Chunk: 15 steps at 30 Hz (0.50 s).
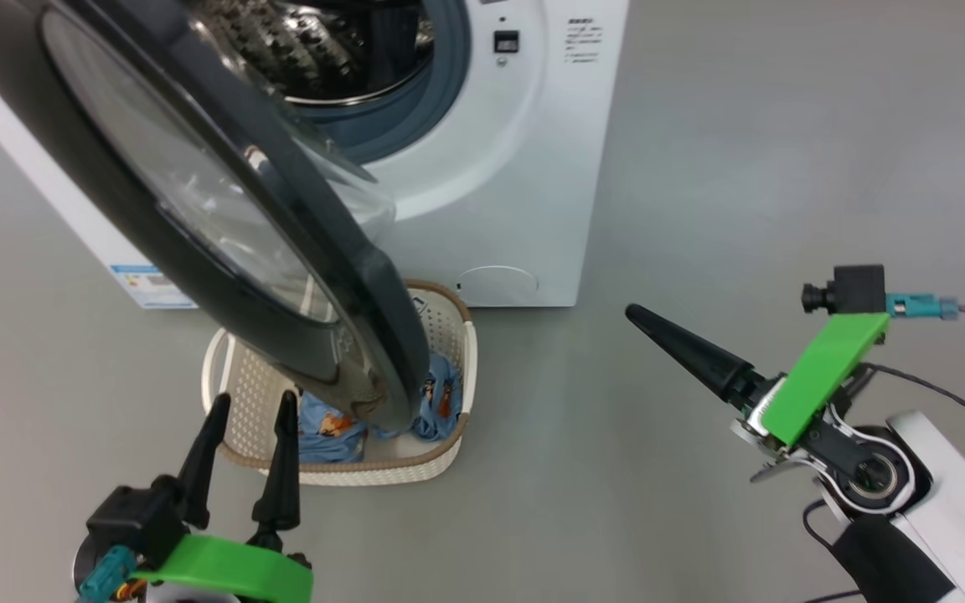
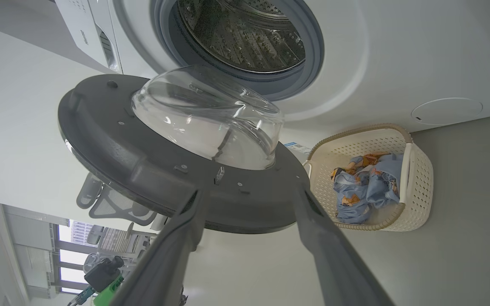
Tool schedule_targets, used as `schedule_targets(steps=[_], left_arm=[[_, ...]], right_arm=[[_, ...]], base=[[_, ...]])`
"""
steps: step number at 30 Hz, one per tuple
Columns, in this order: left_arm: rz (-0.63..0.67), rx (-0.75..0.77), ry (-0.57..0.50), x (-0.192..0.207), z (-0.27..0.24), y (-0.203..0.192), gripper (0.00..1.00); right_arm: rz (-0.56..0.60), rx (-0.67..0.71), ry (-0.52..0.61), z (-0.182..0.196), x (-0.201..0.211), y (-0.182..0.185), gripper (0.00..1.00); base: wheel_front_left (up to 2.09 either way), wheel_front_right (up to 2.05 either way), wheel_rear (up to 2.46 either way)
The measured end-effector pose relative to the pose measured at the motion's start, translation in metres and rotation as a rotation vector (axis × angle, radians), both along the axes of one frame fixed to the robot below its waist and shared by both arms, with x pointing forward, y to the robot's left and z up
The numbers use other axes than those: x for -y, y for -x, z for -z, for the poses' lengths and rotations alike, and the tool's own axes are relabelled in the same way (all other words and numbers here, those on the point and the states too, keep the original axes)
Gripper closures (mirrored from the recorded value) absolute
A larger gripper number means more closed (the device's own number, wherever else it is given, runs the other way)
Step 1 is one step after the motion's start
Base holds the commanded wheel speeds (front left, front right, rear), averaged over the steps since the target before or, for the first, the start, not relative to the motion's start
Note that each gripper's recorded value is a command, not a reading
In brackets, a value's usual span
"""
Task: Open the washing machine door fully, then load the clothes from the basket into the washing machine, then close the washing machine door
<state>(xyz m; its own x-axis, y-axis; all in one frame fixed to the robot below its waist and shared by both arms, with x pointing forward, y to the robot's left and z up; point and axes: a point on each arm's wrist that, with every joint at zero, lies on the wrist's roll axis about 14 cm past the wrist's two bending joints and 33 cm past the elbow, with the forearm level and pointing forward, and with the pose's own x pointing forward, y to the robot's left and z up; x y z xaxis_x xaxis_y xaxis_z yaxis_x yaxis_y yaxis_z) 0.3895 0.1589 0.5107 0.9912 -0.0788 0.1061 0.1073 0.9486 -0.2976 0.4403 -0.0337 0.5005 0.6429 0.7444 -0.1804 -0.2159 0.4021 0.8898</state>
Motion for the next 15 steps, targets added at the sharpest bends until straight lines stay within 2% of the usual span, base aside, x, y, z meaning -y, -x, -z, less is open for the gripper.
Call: schedule_targets(steps=[6,15], left_arm=[[0.02,-0.012,0.0,0.006,0.004,0.004,0.0],[0.039,0.003,0.002,0.012,-0.001,0.003,0.0]], right_arm=[[0.099,0.0,0.028,0.008,0.03,0.007,0.0],[0.225,0.043,0.133,0.024,0.068,0.018,0.0]], base=[[0.0,0.0,0.0],[0.0,0.0,0.0]])
